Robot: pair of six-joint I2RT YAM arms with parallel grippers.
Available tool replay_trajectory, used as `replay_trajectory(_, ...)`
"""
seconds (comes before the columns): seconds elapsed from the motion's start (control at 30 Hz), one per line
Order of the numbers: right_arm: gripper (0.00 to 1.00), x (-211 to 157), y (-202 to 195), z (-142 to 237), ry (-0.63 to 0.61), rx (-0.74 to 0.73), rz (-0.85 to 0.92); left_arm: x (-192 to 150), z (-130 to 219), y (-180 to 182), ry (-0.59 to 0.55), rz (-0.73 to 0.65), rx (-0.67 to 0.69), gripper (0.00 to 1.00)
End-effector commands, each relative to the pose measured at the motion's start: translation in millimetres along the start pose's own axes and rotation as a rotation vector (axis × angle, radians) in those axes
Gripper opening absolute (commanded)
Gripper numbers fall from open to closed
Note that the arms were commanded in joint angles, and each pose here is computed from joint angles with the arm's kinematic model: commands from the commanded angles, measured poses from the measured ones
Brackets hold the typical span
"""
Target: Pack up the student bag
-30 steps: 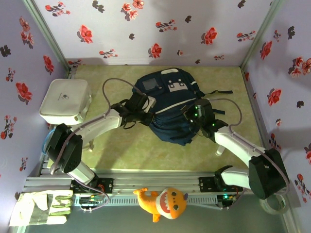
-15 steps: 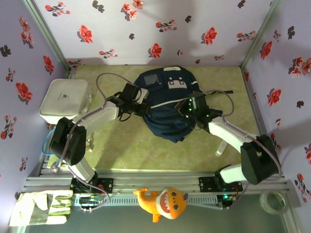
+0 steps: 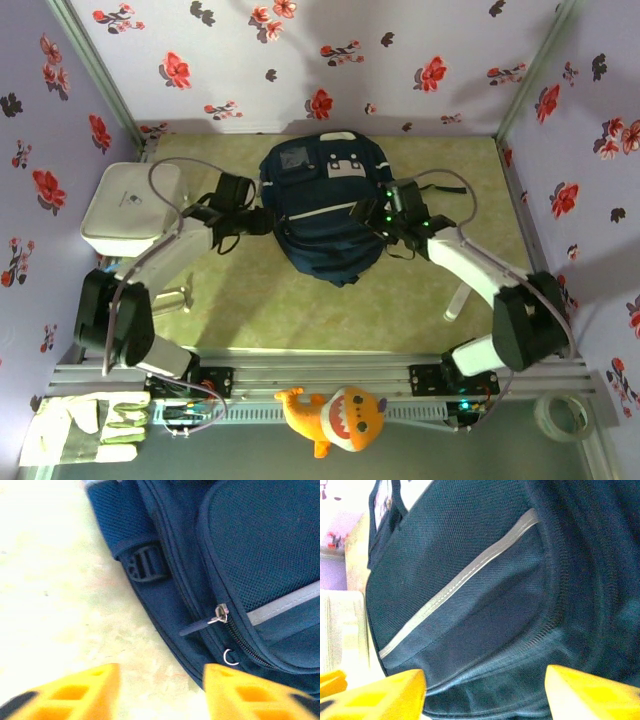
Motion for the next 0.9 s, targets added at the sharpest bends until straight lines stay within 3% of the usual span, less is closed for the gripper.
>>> replay_trajectory(0.0,0.75,7.7,-47.3,43.9,-0.115,-0.234,0.093,-4.6,20.1,25.4,-0.037,0.061,0.092,0.57)
replay_trajectory(0.13,0.8,6.0,-116.1,86.1,-0.209,-0.506,0.079,-7.5,31.7,45.6,-0.066,0.12,0.123,0.7)
replay_trajectory(0.23,0.81,-1.0,-149.2,112.1,-0.244,-0.621,0.042,-2.3,44.8,52.9,-0.106,0.144,0.132,0.76)
replay_trajectory(0.4,0.82,-21.7,-187.3,131.5,-0.245,-0.712,-0.027,6.0,62.4,66.4,-0.189,0.194,0.139,0.81)
replay_trajectory(0.6,0.83,-42.3,-230.3,132.9,-0.249,-0.808,-0.175,7.7,72.9,67.7,-0.249,0.193,0.12,0.97)
replay_trajectory(0.87,0.8,-49.4,-253.5,118.1,-0.208,-0.829,-0.217,7.7,73.9,62.0,-0.253,0.175,0.085,1.0)
Point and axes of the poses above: each hand's point on the last joint's axis, 136 mm out from that joint toward the fingers, its own z axis back along the fingers, its own y axis along the line the jaws close on, x = y × z, the point moved 1 cm from there along z, back along the fingers, and after that the axes turned 2 degrees about -z, right-handed, at the moved point
